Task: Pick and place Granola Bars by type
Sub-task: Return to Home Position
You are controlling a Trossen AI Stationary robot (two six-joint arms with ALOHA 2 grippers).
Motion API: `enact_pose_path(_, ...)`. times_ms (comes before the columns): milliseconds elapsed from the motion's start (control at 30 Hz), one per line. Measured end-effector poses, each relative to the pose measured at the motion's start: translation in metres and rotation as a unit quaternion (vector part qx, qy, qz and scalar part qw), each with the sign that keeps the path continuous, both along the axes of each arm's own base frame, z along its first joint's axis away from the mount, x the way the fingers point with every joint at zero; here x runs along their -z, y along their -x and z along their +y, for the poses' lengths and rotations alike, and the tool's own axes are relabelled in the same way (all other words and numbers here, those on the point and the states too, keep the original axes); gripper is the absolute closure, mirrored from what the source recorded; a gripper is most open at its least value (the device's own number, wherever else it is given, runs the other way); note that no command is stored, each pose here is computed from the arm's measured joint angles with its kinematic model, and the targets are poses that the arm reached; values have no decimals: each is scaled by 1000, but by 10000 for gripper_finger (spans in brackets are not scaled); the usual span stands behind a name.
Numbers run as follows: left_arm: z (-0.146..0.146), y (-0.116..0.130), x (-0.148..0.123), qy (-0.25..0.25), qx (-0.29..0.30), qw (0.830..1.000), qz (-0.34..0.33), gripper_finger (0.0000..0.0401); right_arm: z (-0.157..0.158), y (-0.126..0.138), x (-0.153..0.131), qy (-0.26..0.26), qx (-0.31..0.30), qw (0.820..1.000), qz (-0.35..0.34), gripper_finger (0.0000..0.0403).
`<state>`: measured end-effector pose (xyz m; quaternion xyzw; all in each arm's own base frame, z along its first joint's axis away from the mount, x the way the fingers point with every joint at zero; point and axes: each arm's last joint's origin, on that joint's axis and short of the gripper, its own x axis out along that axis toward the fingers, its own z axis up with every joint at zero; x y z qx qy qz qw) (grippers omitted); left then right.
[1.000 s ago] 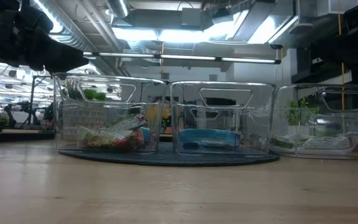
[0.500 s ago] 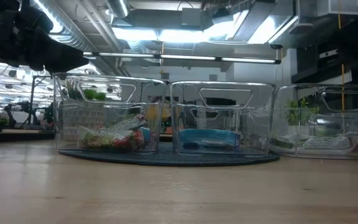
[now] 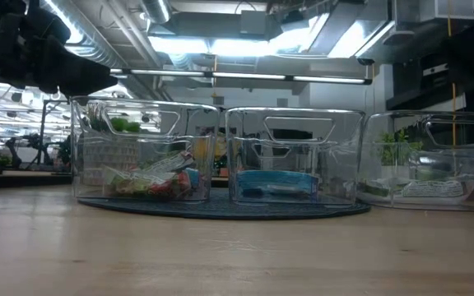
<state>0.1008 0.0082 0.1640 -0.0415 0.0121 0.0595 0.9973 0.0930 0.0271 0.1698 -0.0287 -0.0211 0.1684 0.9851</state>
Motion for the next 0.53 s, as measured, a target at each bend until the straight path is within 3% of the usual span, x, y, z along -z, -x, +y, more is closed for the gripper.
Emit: enact_pose_path(533, 0, 0, 0, 0, 0, 1000, 0, 253, -9, -2, 0, 0, 47, 999, 1, 358)
